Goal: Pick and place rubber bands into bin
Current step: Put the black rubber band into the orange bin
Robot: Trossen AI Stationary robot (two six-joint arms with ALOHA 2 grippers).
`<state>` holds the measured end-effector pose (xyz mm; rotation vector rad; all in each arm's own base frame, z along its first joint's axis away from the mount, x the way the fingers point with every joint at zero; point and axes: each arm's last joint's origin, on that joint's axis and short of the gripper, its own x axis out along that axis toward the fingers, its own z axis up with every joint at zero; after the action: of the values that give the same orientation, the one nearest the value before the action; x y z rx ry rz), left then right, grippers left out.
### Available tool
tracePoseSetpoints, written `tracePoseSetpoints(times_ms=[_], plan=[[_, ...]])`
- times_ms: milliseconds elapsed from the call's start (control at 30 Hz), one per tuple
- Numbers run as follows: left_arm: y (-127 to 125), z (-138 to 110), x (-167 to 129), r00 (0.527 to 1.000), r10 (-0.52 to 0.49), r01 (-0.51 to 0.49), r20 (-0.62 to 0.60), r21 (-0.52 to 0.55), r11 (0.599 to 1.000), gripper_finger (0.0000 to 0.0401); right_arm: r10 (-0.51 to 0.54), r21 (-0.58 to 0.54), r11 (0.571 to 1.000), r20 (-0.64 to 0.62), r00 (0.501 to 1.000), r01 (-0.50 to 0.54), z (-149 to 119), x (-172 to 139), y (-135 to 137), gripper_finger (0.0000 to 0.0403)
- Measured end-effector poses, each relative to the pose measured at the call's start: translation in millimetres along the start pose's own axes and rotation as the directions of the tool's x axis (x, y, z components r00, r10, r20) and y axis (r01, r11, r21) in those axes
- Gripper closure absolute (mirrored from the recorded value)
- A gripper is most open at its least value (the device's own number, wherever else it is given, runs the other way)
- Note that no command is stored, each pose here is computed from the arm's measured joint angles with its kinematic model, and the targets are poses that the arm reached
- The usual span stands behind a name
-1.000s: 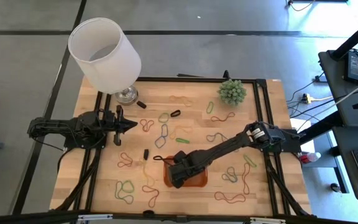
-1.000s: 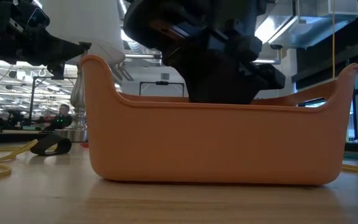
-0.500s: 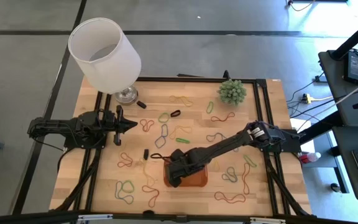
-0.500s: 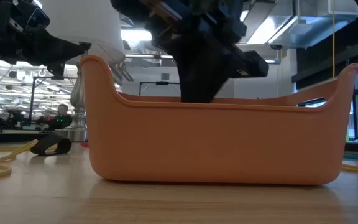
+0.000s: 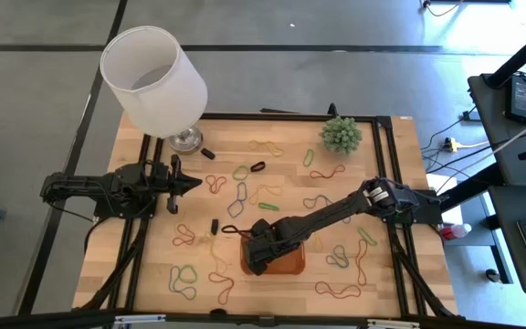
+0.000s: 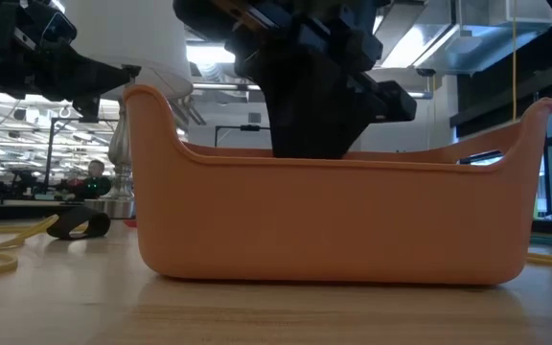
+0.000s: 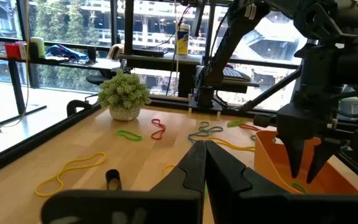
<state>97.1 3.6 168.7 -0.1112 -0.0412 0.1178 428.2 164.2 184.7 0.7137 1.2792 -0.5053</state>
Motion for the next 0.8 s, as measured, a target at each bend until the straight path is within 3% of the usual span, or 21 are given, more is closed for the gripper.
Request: tracePoseSetpoints(times_ms=[200, 400, 633, 800], plan=[[0.0, 0.0, 0.0, 1.0, 0.0, 0.0, 0.0, 0.0, 1.0, 0.0397, 0.0, -0.004, 1.0, 0.0, 1.0, 0.0, -0.4, -1.9, -0.2, 0.0299], [0.0, 0.0, 0.0, 1.0, 0.0, 0.0, 0.0, -0.048, 0.999, 0.0397, 0.022, -0.028, 0.999, 0.092, 0.996, -0.019, -6.6, -39.3, -0.6, 0.0299], [0.7, 0.5, 0.0, 1.0, 0.027, -0.026, 0.007, -0.098, 0.995, 0.0397, 0.099, -0.163, 0.984, 0.134, 0.986, -0.077, -15.1, -83.0, -2.6, 0.0299], [0.5, 0.4, 0.0, 1.0, 0.019, -0.018, 0.006, -0.098, 0.995, 0.0397, 0.056, -0.232, 0.973, 0.157, 0.986, -0.019, -25.0, -98.3, -8.9, 0.0301]])
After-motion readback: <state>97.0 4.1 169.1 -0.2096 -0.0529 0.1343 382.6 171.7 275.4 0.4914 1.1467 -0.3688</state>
